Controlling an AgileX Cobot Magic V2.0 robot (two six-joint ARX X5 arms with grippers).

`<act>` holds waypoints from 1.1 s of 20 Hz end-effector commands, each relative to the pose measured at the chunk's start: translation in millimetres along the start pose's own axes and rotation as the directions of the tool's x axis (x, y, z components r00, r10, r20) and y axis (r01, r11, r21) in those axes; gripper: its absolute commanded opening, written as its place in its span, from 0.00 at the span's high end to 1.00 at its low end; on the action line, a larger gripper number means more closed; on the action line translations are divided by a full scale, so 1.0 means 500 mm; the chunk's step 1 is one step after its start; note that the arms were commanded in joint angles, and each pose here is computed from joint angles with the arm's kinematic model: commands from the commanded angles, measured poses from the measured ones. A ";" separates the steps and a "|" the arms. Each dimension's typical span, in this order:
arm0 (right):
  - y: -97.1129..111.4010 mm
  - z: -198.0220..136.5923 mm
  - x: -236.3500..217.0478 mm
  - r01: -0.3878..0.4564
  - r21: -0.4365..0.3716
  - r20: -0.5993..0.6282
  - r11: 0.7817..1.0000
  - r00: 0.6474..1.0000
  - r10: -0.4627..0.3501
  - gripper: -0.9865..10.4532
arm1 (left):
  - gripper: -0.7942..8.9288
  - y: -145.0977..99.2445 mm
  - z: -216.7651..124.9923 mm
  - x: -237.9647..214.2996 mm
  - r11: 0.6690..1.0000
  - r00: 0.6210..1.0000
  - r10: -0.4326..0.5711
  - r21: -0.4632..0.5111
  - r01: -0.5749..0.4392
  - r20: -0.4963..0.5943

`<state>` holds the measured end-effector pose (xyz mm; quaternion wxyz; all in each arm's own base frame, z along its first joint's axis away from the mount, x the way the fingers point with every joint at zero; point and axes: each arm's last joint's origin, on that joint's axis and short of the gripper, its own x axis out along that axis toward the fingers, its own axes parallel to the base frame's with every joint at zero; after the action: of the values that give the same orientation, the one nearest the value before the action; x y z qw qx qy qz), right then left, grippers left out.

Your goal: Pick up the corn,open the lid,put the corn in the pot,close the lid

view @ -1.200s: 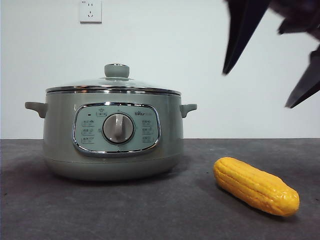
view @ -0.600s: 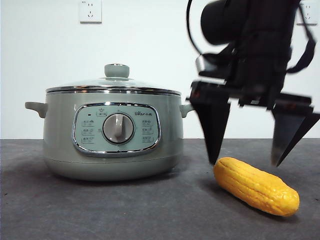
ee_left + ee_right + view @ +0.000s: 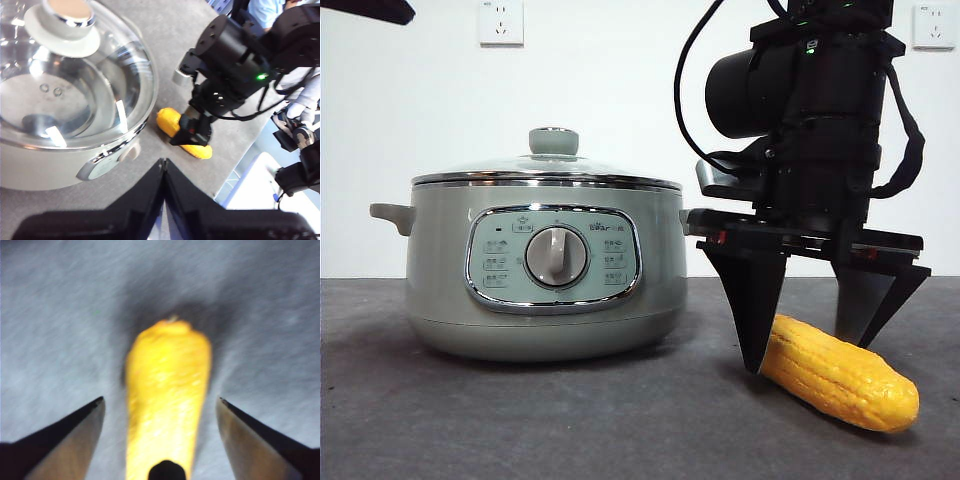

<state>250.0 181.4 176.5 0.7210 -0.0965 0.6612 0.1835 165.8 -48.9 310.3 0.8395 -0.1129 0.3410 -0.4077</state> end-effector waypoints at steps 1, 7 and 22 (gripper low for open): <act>0.000 0.000 0.016 -0.008 -0.009 -0.038 1.000 0.999 0.008 0.60 | 0.92 0.005 0.003 0.008 1.000 1.000 0.006 -0.002 -0.006 -0.010; -0.003 -0.004 0.020 0.020 -0.005 -0.062 1.000 0.998 -0.020 0.92 | 0.92 0.012 0.034 0.016 1.000 1.000 0.009 -0.009 -0.010 -0.020; -0.018 -0.142 -0.220 0.035 -0.012 0.100 0.999 0.994 -0.033 0.92 | 0.23 0.016 0.267 0.181 0.925 0.886 0.371 0.201 -0.324 -0.278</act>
<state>181.4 130.3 277.3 0.7556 -0.1010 0.6216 0.1800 297.2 -122.7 363.6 0.8432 0.0641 0.4534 -0.2818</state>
